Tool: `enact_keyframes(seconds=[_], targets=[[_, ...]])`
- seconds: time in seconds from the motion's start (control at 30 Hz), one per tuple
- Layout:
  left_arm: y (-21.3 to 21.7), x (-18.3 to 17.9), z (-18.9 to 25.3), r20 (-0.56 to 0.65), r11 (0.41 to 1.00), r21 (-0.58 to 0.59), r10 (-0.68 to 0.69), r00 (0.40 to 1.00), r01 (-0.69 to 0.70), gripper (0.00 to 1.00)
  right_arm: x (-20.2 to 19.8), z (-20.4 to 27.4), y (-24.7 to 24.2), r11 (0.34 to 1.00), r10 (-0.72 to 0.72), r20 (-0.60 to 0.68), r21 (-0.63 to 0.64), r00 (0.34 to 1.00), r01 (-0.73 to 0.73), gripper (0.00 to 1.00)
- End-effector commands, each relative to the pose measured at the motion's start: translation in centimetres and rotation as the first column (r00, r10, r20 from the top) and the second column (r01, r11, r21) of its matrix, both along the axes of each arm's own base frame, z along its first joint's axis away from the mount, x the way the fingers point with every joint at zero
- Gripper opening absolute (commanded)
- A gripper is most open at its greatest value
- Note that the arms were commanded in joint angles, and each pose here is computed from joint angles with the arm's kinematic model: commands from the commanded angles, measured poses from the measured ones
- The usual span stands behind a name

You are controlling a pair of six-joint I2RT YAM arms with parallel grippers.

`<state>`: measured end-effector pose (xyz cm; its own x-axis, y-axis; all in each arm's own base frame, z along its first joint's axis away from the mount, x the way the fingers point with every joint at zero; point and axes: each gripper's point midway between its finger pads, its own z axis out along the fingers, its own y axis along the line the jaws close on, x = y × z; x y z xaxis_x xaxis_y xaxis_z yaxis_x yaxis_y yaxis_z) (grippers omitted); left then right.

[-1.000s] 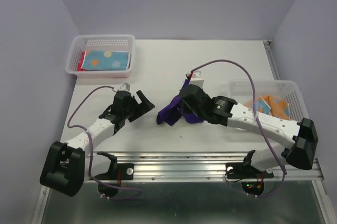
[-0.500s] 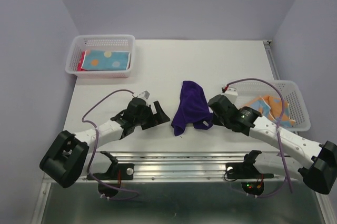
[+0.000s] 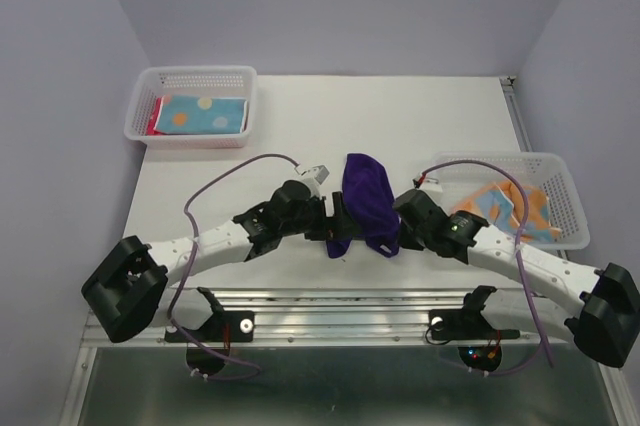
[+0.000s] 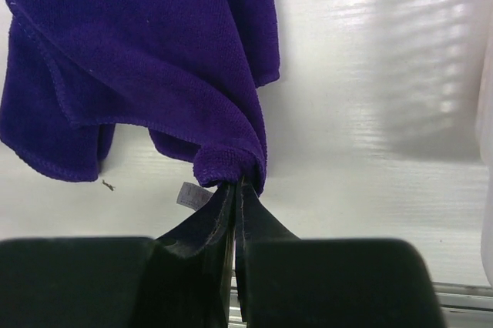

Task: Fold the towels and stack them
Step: Flatten out the crumpled towel

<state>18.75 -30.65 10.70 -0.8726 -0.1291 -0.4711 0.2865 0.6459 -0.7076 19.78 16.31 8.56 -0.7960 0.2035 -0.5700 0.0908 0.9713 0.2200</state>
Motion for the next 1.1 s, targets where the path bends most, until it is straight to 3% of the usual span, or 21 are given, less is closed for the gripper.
enact_keyframes(seconds=[0.0, 0.1, 0.27, 0.47, 0.83, 1.07], targets=[[-3.0, 0.8, 1.9, 0.054, 0.998, -0.033, -0.055, 0.997, 0.057, 0.96, 0.0, 0.0, 0.5, 0.999, 0.006, 0.022, 0.044, 1.000, -0.007, 0.06], [-4.0, 1.1, 0.4, 0.020, 0.998, -0.023, -0.066, 0.998, 0.067, 0.96, -0.1, -0.1, 0.3, 0.999, 0.007, 0.026, 0.045, 1.000, -0.008, 0.06], [-3.8, 1.9, -4.8, -0.078, 0.995, 0.092, -0.031, 0.996, 0.039, 0.94, -0.2, 0.2, 0.2, 0.999, 0.013, 0.033, 0.052, 0.999, -0.014, 0.06], [1.2, 4.6, -8.6, -0.128, 0.973, 0.204, 0.132, 0.983, -0.104, 0.93, -0.6, 0.2, -0.4, 0.999, 0.006, 0.031, 0.043, 1.000, -0.007, 0.06], [6.3, 8.0, -9.3, -0.088, 0.928, 0.307, 0.251, 0.964, -0.213, 0.93, -0.7, -0.6, 0.4, 0.998, 0.044, 0.012, 0.044, 0.999, -0.045, 0.06], [5.0, 7.0, -7.1, -0.056, 0.953, 0.254, 0.187, 0.981, -0.168, 0.93, -2.4, -2.0, 4.1, 0.949, 0.283, -0.033, 0.155, 0.959, -0.275, 0.09]])
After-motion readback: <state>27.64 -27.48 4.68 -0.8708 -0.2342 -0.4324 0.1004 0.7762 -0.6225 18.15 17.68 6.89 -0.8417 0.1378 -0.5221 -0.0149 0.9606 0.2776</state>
